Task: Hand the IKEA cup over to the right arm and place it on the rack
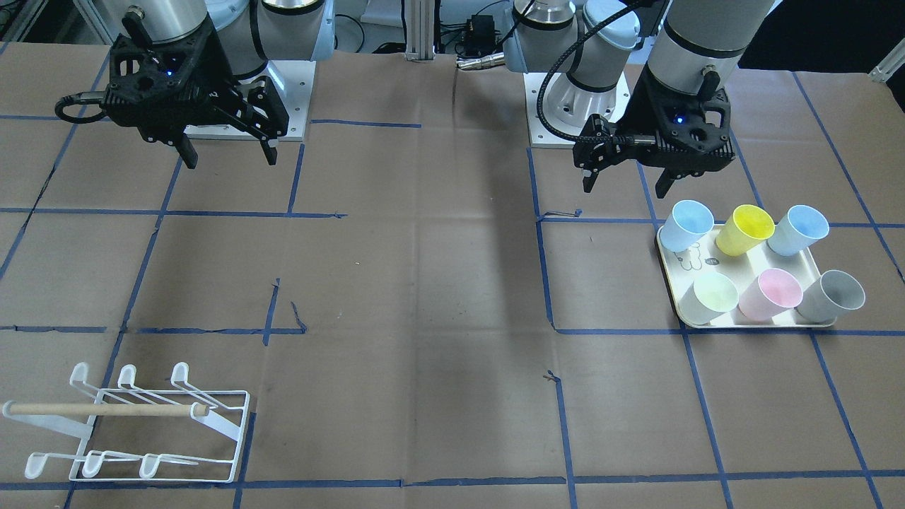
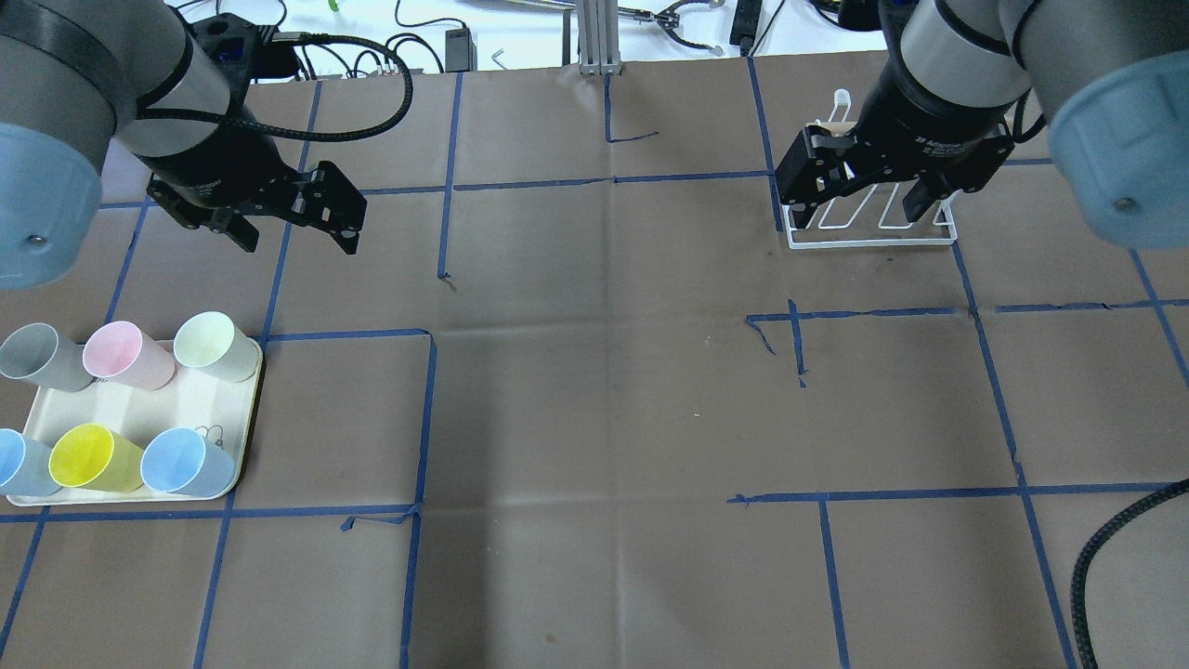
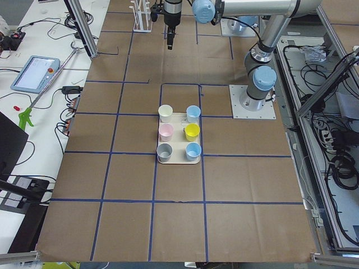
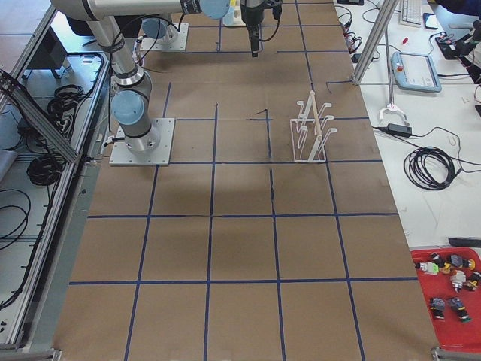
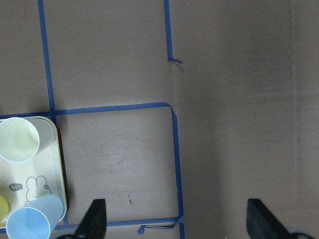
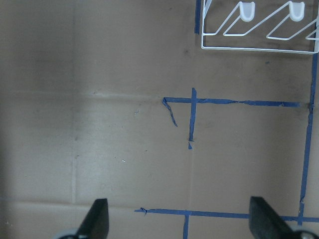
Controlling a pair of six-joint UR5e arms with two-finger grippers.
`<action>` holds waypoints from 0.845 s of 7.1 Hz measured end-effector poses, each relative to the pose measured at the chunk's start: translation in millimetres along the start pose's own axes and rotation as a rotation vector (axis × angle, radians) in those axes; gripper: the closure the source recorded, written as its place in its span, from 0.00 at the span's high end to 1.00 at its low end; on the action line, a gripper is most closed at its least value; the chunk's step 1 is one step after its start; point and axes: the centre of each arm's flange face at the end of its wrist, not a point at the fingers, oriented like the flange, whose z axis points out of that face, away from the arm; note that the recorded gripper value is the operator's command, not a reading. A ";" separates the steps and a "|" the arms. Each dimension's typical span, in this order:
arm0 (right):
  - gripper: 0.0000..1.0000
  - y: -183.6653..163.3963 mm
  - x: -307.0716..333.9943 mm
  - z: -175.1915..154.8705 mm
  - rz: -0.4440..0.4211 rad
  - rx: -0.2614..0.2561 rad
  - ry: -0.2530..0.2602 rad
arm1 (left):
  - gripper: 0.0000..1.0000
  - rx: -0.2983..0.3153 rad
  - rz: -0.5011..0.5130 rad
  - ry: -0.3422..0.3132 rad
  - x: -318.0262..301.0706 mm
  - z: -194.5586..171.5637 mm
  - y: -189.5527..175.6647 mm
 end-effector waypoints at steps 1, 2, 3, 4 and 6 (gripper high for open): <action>1.00 -0.7 0.0 0.9 0.000 -0.001 0.000 | 1.00 0.000 0.000 0.000 0.0 -0.1 0.1; 1.00 -1.8 0.1 2.6 -0.001 -0.004 0.000 | 1.00 0.000 -0.001 0.000 0.0 0.2 0.3; 1.00 -2.2 0.2 2.9 -0.001 -0.003 0.001 | 1.00 -0.002 -0.001 0.000 0.0 0.9 0.5; 1.00 -2.5 0.2 3.5 -0.001 -0.004 0.001 | 1.00 -0.003 -0.001 -0.001 0.0 1.3 0.6; 1.00 -2.5 0.3 4.4 -0.002 -0.006 0.001 | 1.00 -0.004 -0.002 -0.001 0.0 1.7 1.0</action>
